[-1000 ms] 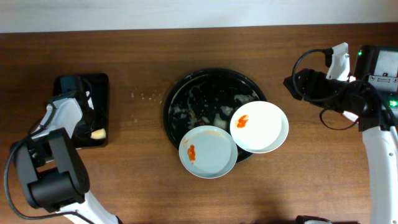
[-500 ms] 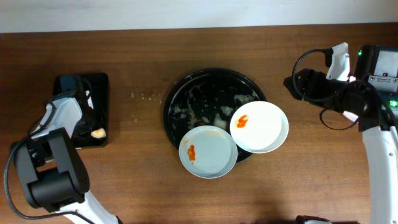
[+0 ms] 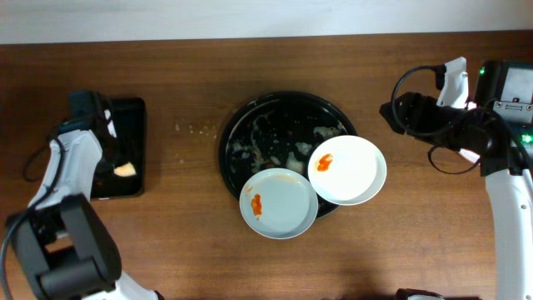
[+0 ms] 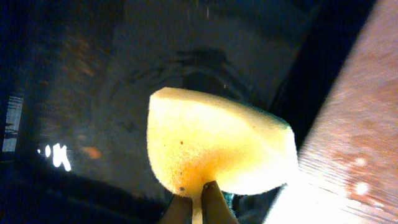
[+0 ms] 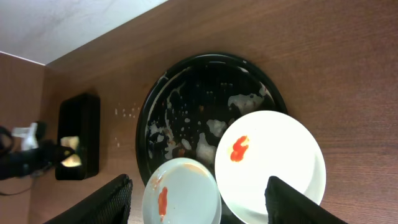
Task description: Clean dirty plates on tray and stack at the side
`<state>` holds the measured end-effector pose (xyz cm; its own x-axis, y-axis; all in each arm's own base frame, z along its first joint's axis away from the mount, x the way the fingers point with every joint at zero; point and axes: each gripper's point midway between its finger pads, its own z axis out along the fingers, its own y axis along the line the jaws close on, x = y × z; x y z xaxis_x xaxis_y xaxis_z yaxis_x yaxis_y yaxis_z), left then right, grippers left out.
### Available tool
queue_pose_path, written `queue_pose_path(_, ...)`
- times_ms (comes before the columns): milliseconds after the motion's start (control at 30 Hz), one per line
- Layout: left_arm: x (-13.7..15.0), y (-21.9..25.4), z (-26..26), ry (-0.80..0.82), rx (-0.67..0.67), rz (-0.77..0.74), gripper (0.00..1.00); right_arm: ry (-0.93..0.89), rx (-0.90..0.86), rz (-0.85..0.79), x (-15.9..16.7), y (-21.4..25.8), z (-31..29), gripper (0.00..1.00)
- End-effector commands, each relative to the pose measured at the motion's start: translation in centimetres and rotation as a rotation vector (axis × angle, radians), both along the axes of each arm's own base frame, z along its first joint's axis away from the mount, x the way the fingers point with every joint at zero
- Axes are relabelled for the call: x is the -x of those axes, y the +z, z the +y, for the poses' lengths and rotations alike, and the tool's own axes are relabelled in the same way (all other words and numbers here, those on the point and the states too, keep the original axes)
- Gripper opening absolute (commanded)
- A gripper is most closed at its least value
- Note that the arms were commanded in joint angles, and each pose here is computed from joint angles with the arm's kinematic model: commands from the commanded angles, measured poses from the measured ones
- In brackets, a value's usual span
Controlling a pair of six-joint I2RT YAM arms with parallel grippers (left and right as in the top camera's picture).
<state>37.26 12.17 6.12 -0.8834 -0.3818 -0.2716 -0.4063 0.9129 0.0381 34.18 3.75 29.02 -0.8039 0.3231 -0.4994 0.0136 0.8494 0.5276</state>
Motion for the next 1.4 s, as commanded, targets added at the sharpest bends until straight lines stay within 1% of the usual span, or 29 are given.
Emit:
queue_pose_path(0, -0.6, 2.7, 1.5, 0.023, -0.074, -0.061, 0.0, 0.002, -0.001, -0.006, -0.1, 0.2, 0.2, 0.69)
queue_pose_path(100, -1.0, 1.6, 1.6, 0.023, -0.075, -0.067, 0.0, 0.001, 0.0, -0.006, -0.1, 0.2, 0.1, 0.69)
queue_pose_path(200, -0.9, 0.3, 1.6, 0.022, -0.068, -0.039, 0.0, 0.002, -0.001, -0.006, -0.1, 0.2, 0.2, 0.69)
queue_pose_path(267, -0.8, 0.4, 1.5, 0.021, -0.064, -0.03, 0.0, 0.002, 0.0, -0.006, -0.1, 0.2, 0.1, 0.69)
queue_pose_path(367, -0.8, 2.1, 1.5, 0.022, -0.071, -0.049, 0.0, 0.002, -0.001, -0.006, -0.1, 0.2, 0.2, 0.69)
queue_pose_path(467, -1.1, 1.8, 1.7, 0.009, -0.066, -0.057, 0.0, 0.002, -0.001, -0.006, -0.1, 0.2, 0.2, 0.7)
queue_pose_path(533, -1.3, 2.4, 0.6, -0.033, -0.022, -0.07, 0.0, 0.002, 0.0, -0.006, -0.1, 0.2, 0.1, 0.7)
queue_pose_path(600, -2.0, 4.0, -0.9, -0.077, 0.018, -0.11, 0.0, -0.013, 0.017, -0.004, -0.2, 0.1, -0.2, 0.7)
queue_pose_path(733, -2.7, 7.4, -3.6, -0.164, 0.022, -0.155, 0.0, -0.048, 0.063, -0.005, -0.4, -0.2, -1.2, 0.73)
queue_pose_path(767, -2.8, 8.3, -4.6, -0.19, 0.031, -0.17, 0.0, -0.051, 0.066, -0.005, -0.4, -0.2, -1.2, 0.74)
queue_pose_path(833, -3.2, 10.3, -8.4, -0.279, 0.083, -0.215, 0.0, -0.051, 0.066, -0.003, -0.4, -0.2, -1.2, 0.75)
queue_pose_path(900, -3.2, 11.4, -12.7, -0.382, 0.133, -0.24, 0.0, -0.051, 0.066, -0.004, -0.4, -0.2, -1.2, 0.76)
queue_pose_path(1033, -2.4, 11.4, -20.0, -0.536, 0.234, -0.231, 0.0, -0.078, 0.101, 0.008, -0.5, -0.6, -2.0, 0.8)
queue_pose_path(1133, -2.1, 11.6, -25.1, -0.632, 0.287, -0.255, 0.0, -0.1, 0.129, 0.044, -0.6, -1.6, -2.6, 0.79)
queue_pose_path(1267, -2.3, 11.1, -32.3, -0.78, 0.316, -0.306, 0.0, -0.103, 0.134, 0.176, -0.6, -5.4, -2.9, 0.62)
queue_pose_path(1367, -2.2, 10.1, -36.9, -0.857, 0.36, -0.333, 0.0, -0.092, 0.117, 0.347, -0.1, -10.0, -2.9, 0.52)
